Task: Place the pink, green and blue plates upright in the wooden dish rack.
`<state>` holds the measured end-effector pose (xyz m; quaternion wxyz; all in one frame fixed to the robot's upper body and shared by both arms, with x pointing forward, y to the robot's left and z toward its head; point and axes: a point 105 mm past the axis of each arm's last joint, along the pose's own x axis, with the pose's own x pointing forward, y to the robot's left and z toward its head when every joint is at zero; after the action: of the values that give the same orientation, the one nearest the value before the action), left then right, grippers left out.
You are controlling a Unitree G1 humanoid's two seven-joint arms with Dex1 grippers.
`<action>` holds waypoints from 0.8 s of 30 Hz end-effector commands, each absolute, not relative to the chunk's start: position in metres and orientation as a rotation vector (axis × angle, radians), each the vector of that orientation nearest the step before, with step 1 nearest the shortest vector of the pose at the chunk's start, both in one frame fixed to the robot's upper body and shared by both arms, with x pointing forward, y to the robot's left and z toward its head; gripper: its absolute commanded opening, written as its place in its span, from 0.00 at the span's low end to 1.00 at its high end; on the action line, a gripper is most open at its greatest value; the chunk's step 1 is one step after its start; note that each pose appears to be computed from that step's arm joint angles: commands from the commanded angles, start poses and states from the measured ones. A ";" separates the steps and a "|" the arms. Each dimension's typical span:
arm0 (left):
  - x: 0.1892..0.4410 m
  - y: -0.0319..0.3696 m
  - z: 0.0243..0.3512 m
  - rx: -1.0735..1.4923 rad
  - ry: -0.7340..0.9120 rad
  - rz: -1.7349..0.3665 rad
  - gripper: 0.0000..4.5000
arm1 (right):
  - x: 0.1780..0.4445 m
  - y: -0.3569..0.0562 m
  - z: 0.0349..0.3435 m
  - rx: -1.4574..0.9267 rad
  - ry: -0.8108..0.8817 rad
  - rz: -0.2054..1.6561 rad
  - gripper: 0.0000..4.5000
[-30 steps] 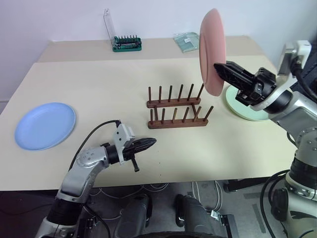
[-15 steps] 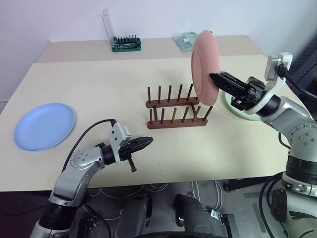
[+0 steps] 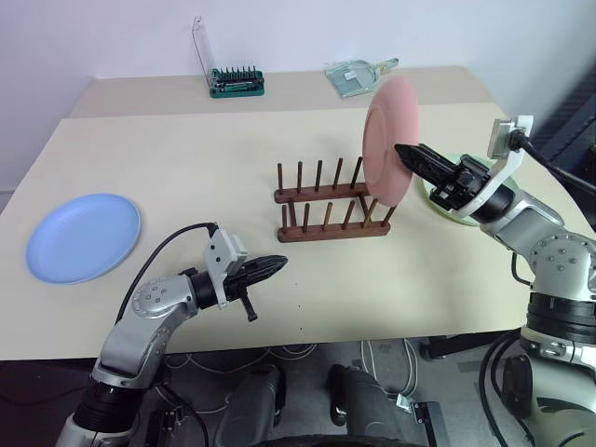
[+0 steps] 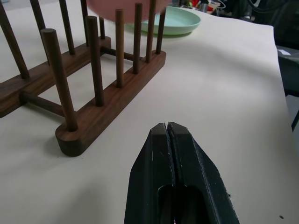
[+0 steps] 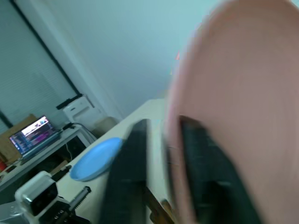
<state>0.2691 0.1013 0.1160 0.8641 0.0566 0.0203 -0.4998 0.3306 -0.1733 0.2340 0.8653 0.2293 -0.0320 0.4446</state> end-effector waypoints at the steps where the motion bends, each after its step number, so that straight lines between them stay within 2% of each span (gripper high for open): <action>1: 0.265 0.098 0.126 0.126 0.003 -1.060 0.00 | 0.330 -0.178 0.246 0.452 -0.139 0.912 0.64; 4: 0.265 0.098 0.125 0.126 0.006 -1.058 0.00 | 0.334 -0.182 0.248 0.425 -0.167 0.864 0.96; 5: 0.265 0.098 0.124 0.126 0.006 -1.058 0.00 | 0.335 -0.183 0.249 0.413 -0.176 0.855 0.99; 10: 0.266 0.097 0.124 0.128 0.005 -1.061 0.00 | 0.328 -0.205 0.275 0.292 -0.303 0.767 0.99; 14: 0.265 0.097 0.124 0.127 0.009 -1.066 0.00 | 0.319 -0.250 0.296 0.166 -0.378 0.590 0.99; 17: 0.265 0.096 0.123 0.123 0.015 -1.076 0.00 | 0.317 -0.284 0.285 0.074 -0.304 0.455 0.99; 19: 0.265 0.094 0.122 0.126 0.018 -1.085 0.00 | 0.321 -0.294 0.256 -0.071 -0.168 0.401 0.99; 21: 0.266 0.093 0.122 0.127 0.018 -1.089 0.00 | 0.323 -0.300 0.235 -0.165 -0.073 0.382 0.99; 24: 0.266 0.093 0.122 0.128 0.018 -1.091 0.00 | 0.326 -0.304 0.225 -0.225 -0.032 0.373 0.99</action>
<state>0.2667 0.0962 0.1140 0.8576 0.0553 0.0237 -0.5108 0.3263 -0.3019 0.2077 0.9799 -0.0638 0.0081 0.1888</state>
